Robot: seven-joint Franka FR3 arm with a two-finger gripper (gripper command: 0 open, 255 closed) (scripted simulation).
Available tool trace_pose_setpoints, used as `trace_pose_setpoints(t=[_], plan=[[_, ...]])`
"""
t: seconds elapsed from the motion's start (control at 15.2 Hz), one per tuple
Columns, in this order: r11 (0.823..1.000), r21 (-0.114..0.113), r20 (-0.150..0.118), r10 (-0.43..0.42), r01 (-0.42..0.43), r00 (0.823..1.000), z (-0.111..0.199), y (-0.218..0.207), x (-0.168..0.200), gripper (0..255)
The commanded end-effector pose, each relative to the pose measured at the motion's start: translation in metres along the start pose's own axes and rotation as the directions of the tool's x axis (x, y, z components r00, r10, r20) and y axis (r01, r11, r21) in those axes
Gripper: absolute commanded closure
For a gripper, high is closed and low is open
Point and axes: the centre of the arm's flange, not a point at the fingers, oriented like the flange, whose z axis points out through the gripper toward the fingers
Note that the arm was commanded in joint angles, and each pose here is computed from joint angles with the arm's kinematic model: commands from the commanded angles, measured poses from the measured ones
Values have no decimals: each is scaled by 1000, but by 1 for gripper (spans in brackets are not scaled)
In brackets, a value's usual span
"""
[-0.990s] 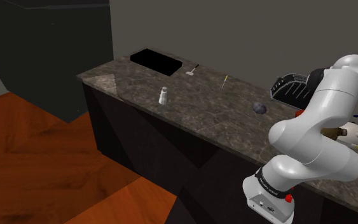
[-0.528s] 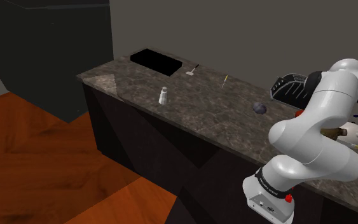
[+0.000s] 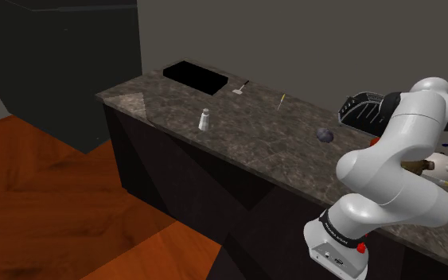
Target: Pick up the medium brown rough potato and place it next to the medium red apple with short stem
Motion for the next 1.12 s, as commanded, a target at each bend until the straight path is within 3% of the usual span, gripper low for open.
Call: trace_pose_setpoints(t=[0.0, 0.26, 0.33, 0.66, 0.92, 1.06], plan=[[1000, 10, 14, -8, 8, 1000, 10, -9, -1, 255], [1000, 10, 14, -8, 8, 1000, 10, -9, -1, 255], [1000, 10, 15, -8, 8, 1000, 9, -6, 0, 0], [1000, 10, 14, -8, 8, 1000, 10, -9, -1, 0], [1000, 10, 14, -8, 8, 1000, -40, -8, 0, 0], [1000, 10, 14, -8, 8, 1000, -40, -8, 0, 0]])
